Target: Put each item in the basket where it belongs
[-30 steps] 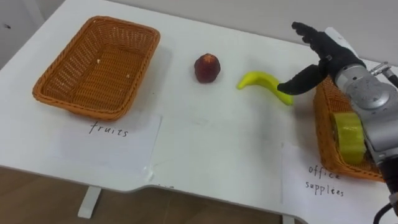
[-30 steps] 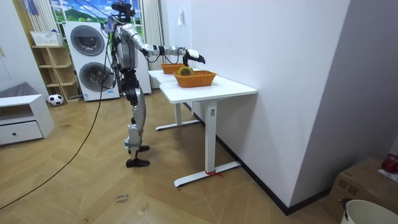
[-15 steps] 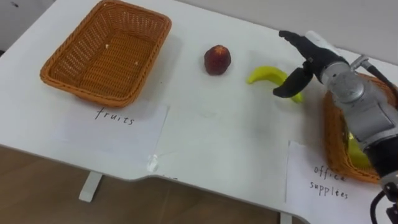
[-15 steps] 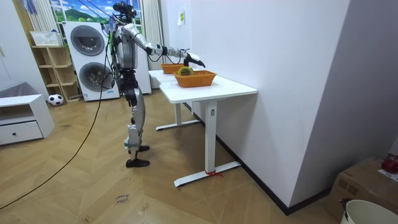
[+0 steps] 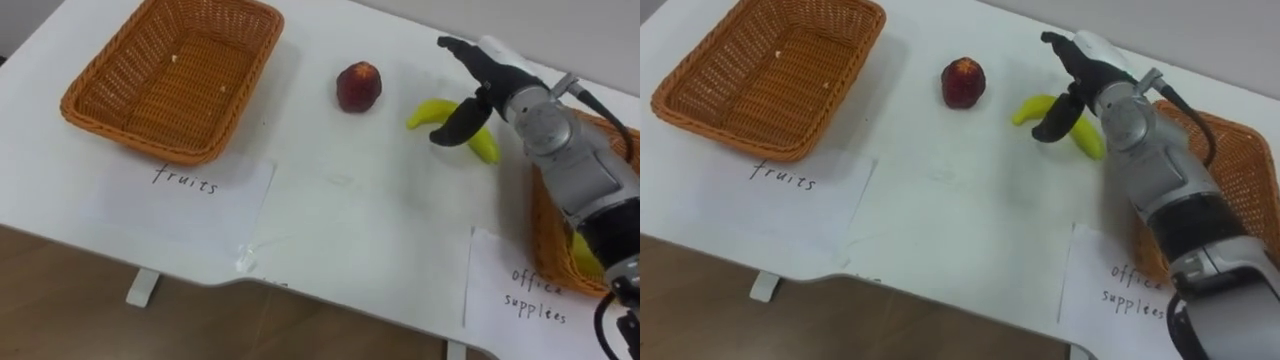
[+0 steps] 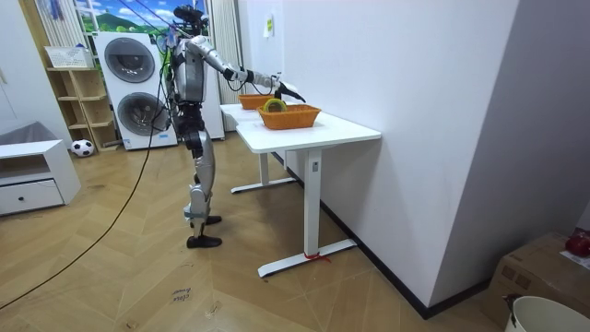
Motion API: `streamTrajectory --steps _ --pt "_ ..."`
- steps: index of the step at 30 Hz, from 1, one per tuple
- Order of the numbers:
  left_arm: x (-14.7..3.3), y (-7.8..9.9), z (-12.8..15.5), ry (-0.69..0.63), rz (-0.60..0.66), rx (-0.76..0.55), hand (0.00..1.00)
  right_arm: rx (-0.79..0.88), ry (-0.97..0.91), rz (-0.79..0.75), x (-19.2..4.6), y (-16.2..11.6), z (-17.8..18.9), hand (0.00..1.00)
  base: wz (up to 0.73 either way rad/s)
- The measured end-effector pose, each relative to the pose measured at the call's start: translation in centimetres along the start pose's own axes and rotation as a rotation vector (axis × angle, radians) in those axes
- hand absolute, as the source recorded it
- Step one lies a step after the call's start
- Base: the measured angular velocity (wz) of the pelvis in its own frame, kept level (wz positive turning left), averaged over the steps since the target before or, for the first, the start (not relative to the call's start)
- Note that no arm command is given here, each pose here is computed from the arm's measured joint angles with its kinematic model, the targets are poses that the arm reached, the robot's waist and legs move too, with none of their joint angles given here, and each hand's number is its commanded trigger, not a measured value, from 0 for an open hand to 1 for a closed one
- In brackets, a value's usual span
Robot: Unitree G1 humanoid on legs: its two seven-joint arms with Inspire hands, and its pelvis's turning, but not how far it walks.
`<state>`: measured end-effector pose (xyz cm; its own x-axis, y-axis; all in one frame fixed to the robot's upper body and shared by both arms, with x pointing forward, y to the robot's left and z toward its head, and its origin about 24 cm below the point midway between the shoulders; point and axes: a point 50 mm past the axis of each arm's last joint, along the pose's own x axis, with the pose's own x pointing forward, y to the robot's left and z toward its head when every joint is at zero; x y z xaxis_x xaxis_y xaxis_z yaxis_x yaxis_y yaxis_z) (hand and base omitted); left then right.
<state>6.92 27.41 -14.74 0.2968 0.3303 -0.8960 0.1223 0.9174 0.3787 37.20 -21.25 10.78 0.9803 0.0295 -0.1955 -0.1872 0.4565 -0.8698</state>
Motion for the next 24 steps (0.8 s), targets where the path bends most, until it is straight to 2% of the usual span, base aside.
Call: streamTrajectory --steps 10,24 --pt "0.0 -0.1 0.1 -0.001 -0.004 0.004 0.0 -0.004 0.075 0.027 0.1 0.6 -1.7 0.0 0.0" --pt "0.2 0.0 0.4 -0.001 0.003 0.002 0.0 -0.02 0.083 0.014 -0.2 -0.3 -2.7 0.0 0.01"
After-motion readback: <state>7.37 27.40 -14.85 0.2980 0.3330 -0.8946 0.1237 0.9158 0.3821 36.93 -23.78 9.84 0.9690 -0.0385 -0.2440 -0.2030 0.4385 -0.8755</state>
